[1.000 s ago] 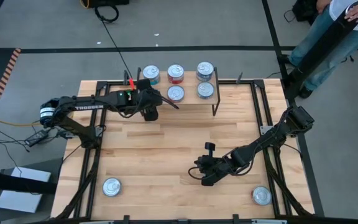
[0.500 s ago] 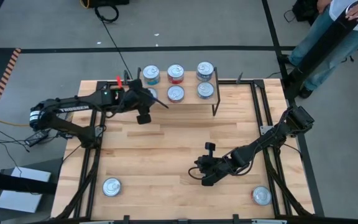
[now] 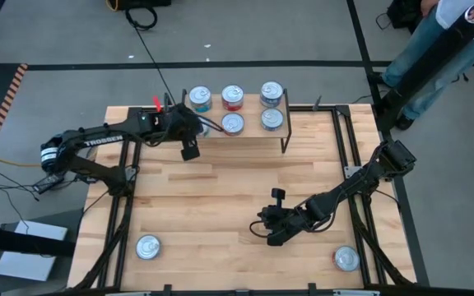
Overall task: Stack canned seafood by type on shelf
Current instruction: Put the yellow blue tuna can on the shelf aligned with the other yellow blue tuna can
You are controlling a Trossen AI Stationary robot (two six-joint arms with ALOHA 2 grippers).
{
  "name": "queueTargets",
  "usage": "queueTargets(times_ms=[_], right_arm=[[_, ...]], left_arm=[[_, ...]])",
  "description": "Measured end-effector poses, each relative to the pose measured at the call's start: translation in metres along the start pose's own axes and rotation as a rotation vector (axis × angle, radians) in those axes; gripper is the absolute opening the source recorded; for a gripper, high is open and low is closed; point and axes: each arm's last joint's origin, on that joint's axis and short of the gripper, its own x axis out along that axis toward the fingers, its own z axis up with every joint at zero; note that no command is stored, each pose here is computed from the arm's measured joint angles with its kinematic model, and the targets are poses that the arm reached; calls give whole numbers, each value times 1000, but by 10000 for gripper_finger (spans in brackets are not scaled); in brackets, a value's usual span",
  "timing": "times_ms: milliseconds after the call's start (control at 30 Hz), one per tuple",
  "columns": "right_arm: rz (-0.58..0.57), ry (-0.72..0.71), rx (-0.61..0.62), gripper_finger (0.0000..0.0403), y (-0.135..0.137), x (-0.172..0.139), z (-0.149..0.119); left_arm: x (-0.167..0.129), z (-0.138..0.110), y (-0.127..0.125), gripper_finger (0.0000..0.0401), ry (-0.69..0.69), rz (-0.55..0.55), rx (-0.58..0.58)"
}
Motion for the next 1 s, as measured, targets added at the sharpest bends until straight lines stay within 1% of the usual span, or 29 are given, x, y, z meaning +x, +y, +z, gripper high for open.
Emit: queueTargets(times_ms=[167, 367, 667, 767, 900, 1000], right_arm=[[-1, 0, 0, 10, 0, 0, 0], [0, 0, 0, 10, 0, 0, 0], [0, 0, 0, 10, 0, 0, 0], [0, 0, 0, 10, 0, 0, 0], [0, 0, -7, 10, 0, 0, 0], [-1, 1, -10, 10, 0, 0, 0]], left_arm=[[11, -1, 8, 5, 38, 51, -18], [21, 4, 9, 4, 22, 65, -8], [22, 6, 9, 4, 10, 65, 13], [16, 8, 7, 4, -4, 59, 32], [-5, 13, 1, 4, -97, 51, 65], [-18, 12, -9, 4, -131, 27, 96]])
